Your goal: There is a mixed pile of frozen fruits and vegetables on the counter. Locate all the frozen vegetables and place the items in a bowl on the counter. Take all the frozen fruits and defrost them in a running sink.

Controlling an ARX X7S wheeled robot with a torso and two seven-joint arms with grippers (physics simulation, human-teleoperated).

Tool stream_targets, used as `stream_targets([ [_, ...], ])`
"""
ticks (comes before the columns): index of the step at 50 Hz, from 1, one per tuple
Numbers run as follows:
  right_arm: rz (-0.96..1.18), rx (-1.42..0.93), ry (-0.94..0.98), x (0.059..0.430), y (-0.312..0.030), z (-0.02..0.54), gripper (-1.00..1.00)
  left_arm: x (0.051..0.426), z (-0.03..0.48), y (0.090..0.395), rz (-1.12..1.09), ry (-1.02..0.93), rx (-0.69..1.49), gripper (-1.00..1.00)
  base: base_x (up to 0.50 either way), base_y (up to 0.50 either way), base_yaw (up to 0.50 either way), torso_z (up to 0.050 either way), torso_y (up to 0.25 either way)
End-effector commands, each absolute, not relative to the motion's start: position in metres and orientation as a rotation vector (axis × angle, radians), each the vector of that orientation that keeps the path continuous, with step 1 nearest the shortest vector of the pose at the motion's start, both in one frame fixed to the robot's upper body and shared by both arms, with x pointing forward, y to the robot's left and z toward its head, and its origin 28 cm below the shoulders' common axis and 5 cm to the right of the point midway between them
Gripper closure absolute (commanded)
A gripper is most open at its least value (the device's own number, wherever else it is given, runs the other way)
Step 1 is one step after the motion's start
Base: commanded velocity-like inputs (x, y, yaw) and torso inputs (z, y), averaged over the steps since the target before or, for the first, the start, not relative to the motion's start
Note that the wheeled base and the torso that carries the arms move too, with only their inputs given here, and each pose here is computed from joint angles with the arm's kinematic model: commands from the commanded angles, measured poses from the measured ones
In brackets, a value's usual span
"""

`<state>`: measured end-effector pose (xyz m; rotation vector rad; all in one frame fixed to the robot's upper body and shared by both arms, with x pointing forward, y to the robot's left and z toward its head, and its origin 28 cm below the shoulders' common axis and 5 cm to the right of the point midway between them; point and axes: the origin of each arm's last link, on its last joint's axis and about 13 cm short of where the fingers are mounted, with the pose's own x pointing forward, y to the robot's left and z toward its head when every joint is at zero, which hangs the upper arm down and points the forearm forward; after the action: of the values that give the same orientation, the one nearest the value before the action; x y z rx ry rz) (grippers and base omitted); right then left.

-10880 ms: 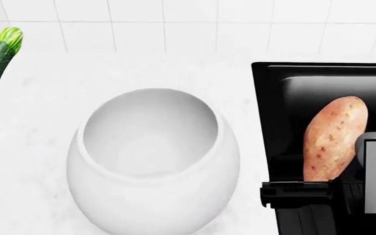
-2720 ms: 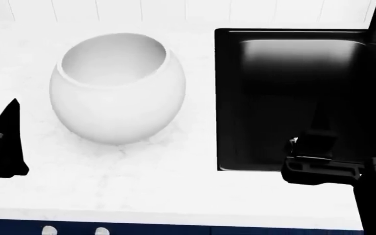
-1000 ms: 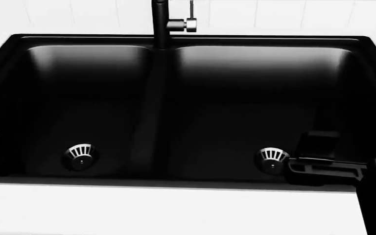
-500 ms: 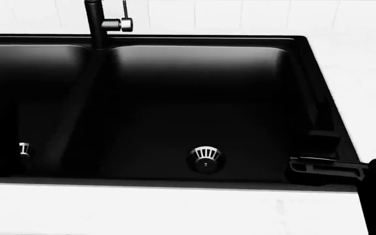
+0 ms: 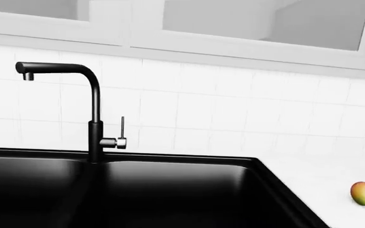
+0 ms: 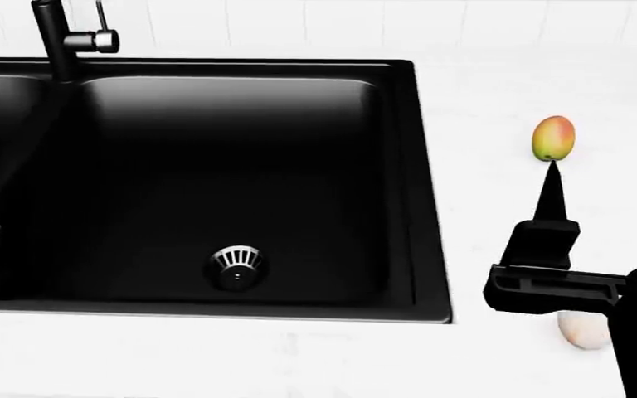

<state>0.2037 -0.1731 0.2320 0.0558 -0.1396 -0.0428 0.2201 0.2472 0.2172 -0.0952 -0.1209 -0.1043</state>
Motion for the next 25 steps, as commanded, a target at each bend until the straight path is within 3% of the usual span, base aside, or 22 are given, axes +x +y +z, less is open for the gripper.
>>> stream_targets([
  [1,-0.041,0.052,-0.144,0.2029,-0.1732,0.2325,-1.0,0.2202,0.2167,0.247,-0.105,-0.121,-0.095,-1.0,0.0,-0.5,0.0,0.0,0.0],
  [25,-0.031,0.052,-0.137,0.2042,-0.1722,0.2307,-1.0,0.2204,0.2165,0.2477,-0.105,-0.12,-0.099,-1.0,0.0,-0.5,0.0,0.0,0.0],
])
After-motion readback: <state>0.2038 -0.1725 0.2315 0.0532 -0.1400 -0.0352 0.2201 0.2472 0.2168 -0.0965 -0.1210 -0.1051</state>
